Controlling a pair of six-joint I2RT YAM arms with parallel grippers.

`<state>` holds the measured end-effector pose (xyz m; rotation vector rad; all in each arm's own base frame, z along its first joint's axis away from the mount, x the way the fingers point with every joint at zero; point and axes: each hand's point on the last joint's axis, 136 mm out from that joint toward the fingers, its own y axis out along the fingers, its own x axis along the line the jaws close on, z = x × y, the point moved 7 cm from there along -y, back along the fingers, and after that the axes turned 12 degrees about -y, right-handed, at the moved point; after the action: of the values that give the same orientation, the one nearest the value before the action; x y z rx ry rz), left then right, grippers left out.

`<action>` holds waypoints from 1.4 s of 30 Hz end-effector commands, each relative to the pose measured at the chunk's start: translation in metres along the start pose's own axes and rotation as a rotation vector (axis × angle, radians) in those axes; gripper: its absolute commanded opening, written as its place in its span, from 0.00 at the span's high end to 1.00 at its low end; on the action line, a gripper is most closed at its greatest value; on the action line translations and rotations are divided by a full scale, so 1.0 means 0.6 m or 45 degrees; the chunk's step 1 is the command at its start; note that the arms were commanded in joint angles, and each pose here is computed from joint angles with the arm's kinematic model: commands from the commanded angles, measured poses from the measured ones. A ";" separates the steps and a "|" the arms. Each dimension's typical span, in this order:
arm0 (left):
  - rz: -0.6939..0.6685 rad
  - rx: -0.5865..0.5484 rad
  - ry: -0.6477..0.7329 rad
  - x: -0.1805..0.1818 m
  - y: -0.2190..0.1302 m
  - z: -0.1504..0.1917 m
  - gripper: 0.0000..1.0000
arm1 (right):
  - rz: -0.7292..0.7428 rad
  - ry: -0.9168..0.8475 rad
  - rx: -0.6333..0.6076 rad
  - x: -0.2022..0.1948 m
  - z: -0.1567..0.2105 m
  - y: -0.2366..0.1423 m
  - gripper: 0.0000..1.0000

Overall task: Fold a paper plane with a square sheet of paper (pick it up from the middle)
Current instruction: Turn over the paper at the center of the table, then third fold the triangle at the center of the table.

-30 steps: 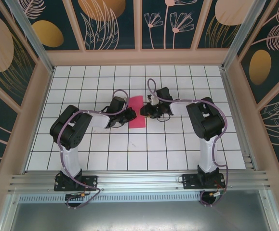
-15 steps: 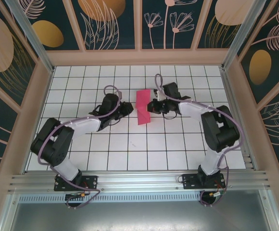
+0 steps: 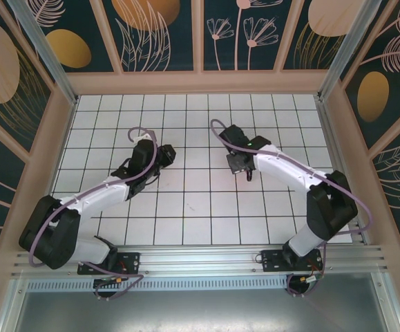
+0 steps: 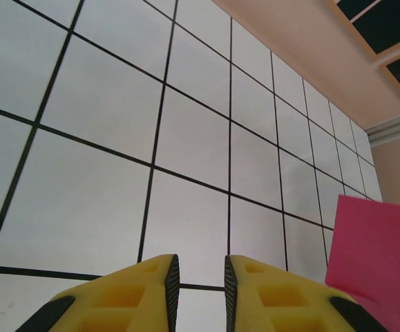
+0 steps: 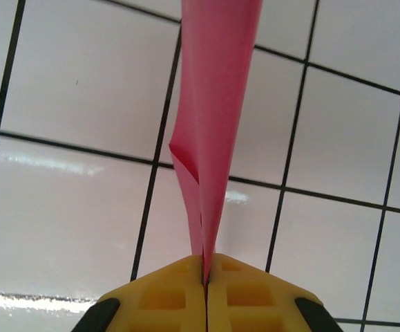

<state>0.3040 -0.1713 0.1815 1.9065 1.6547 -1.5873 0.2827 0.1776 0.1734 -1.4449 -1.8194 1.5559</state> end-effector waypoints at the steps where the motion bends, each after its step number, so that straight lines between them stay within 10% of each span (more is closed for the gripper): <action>1: -0.026 -0.104 -0.025 0.007 -0.020 -0.020 0.73 | 0.115 -0.175 0.168 0.046 0.019 0.022 0.91; 11: -0.057 -0.211 -0.038 0.027 -0.063 -0.039 0.71 | -0.391 -0.152 0.111 0.233 -0.015 0.013 0.64; 15: 0.013 -0.113 0.021 0.012 -0.056 -0.028 0.68 | -0.552 0.004 -0.080 0.188 -0.029 -0.037 0.47; 25: 0.142 0.502 0.136 -0.052 0.053 0.137 0.73 | -0.640 0.581 -0.569 -0.037 0.031 -0.060 0.42; 27: 0.143 0.580 0.151 -0.060 0.074 0.175 0.76 | -0.715 0.723 -0.570 -0.066 0.054 -0.034 0.33; 33: -0.015 0.613 0.151 -0.026 0.115 0.217 0.79 | -1.187 0.727 -0.314 -0.036 0.076 0.046 0.55; 42: -0.143 0.588 0.197 0.015 0.136 0.227 0.82 | -1.074 0.564 -0.184 0.010 0.082 0.090 0.42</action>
<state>0.2817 -0.2918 0.0829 2.2419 1.5106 -2.0767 0.2590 0.1478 0.1033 -0.7856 -1.8370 0.6371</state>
